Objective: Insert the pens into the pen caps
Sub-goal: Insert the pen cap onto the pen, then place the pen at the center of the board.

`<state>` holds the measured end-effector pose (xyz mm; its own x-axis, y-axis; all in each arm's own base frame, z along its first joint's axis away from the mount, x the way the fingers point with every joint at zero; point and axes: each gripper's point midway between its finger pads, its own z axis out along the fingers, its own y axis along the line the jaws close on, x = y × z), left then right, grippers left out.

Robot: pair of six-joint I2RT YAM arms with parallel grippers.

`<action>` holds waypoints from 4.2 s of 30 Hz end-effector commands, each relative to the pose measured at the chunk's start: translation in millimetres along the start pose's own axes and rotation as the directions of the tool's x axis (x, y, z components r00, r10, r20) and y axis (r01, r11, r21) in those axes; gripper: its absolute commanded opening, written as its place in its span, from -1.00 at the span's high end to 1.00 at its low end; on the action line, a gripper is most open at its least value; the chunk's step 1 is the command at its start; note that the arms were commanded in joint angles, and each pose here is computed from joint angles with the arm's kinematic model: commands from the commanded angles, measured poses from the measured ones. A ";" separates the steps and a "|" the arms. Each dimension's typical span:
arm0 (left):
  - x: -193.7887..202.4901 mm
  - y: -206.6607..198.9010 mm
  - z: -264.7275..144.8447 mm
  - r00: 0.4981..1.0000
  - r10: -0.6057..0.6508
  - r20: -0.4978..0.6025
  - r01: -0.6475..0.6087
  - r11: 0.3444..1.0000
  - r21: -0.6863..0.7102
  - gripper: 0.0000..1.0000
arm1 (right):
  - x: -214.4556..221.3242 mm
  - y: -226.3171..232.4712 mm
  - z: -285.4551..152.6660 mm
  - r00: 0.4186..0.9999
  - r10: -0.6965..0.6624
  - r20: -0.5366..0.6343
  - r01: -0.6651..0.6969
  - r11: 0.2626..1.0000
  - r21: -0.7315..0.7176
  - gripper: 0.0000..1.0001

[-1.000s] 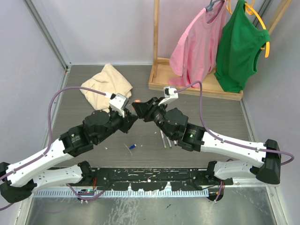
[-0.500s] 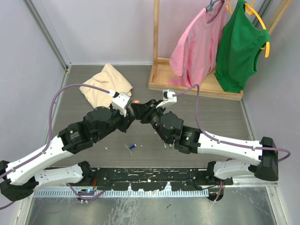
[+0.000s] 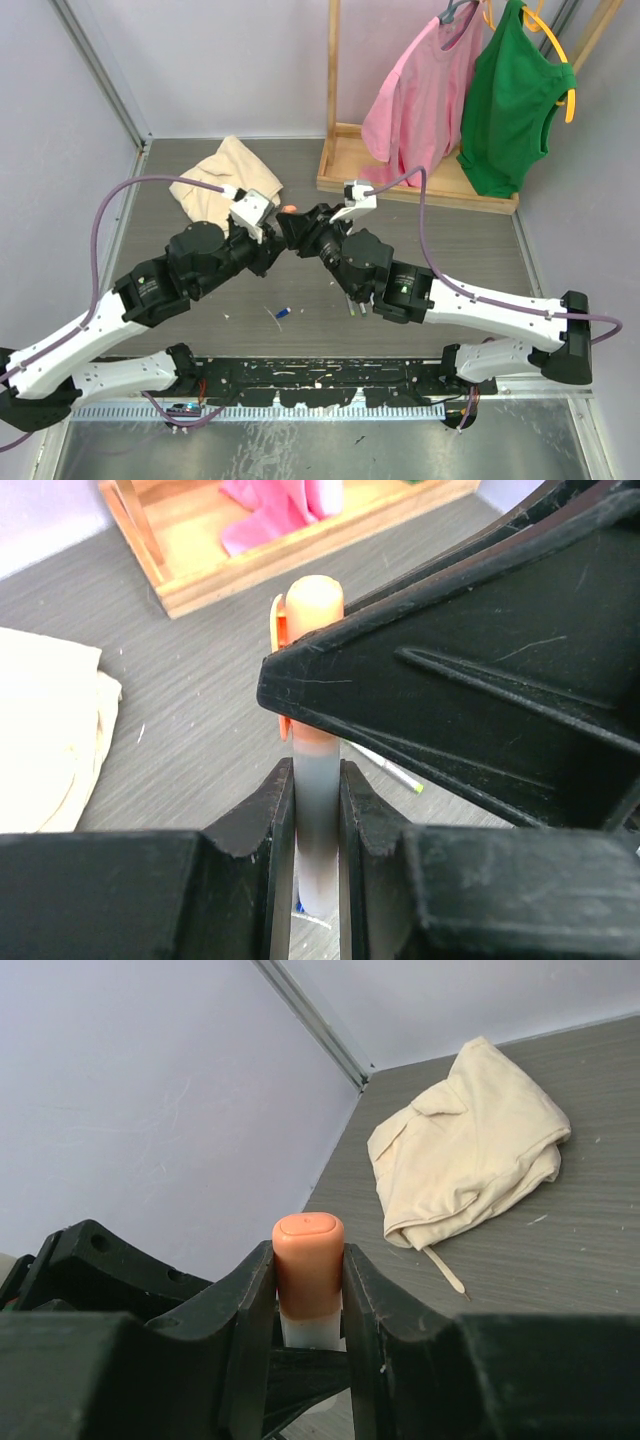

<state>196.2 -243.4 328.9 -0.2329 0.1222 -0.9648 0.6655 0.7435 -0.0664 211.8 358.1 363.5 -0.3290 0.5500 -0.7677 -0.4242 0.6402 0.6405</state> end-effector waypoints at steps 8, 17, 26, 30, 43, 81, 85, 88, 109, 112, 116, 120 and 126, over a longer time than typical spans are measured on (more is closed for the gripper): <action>-113.5 -33.8 -41.8 0.904 -0.164 0.395 0.071 0.968 0.240 0.44 | 0.7 34.6 -6.9 0.973 -0.147 -0.178 0.118 0.979 -0.167 1.00; -76.4 -43.9 -34.9 0.948 -0.165 0.273 0.084 0.955 0.286 0.22 | -30.2 21.9 -12.7 0.986 -0.133 -0.103 0.121 0.987 -0.109 1.00; -18.2 -22.7 -36.8 0.974 -0.183 0.135 0.157 0.970 0.183 0.00 | -8.2 -57.8 -17.9 0.954 -0.235 -0.188 0.257 0.961 0.102 1.00; 7.2 5.4 -39.2 0.975 -0.202 0.089 0.200 0.979 0.028 -0.02 | 14.0 -94.8 -23.7 0.926 -0.276 -0.260 0.328 0.926 0.188 1.00; 83.8 80.7 -31.5 0.917 -0.377 -0.126 0.344 0.911 -0.227 0.01 | 103.4 -151.1 -18.4 0.775 -0.288 -0.563 0.485 0.842 0.237 0.99; 122.6 88.7 -57.5 0.922 -0.368 -0.120 0.324 0.903 -0.282 -0.07 | 198.0 -271.6 -3.5 0.587 -0.102 -0.803 0.612 0.706 0.358 0.41; 123.6 88.9 -56.5 0.921 -0.370 -0.123 0.325 0.902 -0.284 -0.07 | 189.7 -263.5 0.0 0.603 -0.113 -0.789 0.597 0.720 0.353 0.28; 123.8 88.7 -55.7 0.920 -0.371 -0.126 0.325 0.902 -0.283 -0.07 | 181.5 -254.7 2.4 0.616 -0.123 -0.778 0.582 0.737 0.344 0.17; 123.5 87.4 -53.5 0.920 -0.369 -0.130 0.325 0.906 -0.273 -0.08 | 124.7 -161.4 6.6 0.521 -0.462 -0.718 0.512 0.842 -0.171 -0.01; 121.7 88.9 -55.2 0.923 -0.366 -0.116 0.324 0.904 -0.279 -0.08 | 127.2 -166.1 8.0 0.512 -0.463 -0.723 0.525 0.836 -0.163 -0.01; 122.6 88.5 -55.7 0.923 -0.367 -0.119 0.324 0.904 -0.278 -0.08 | 116.4 -202.0 16.5 0.530 -0.421 -0.736 0.626 0.780 0.006 -0.02; 119.0 87.3 -58.2 0.924 -0.364 -0.117 0.323 0.906 -0.272 -0.08 | 94.3 -244.1 26.0 0.603 -0.304 -0.738 0.644 0.731 0.225 -0.03; 119.6 88.0 -61.1 0.925 -0.361 -0.119 0.318 0.906 -0.279 -0.08 | 72.4 -284.2 46.5 0.819 -0.097 -0.566 0.466 0.688 0.557 -0.04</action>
<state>182.2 -122.6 207.8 -0.5776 -0.0548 -0.8145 0.3171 0.9043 -0.2858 313.6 249.4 107.9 -0.7626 -0.1663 -0.6252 -0.2282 0.9734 0.0194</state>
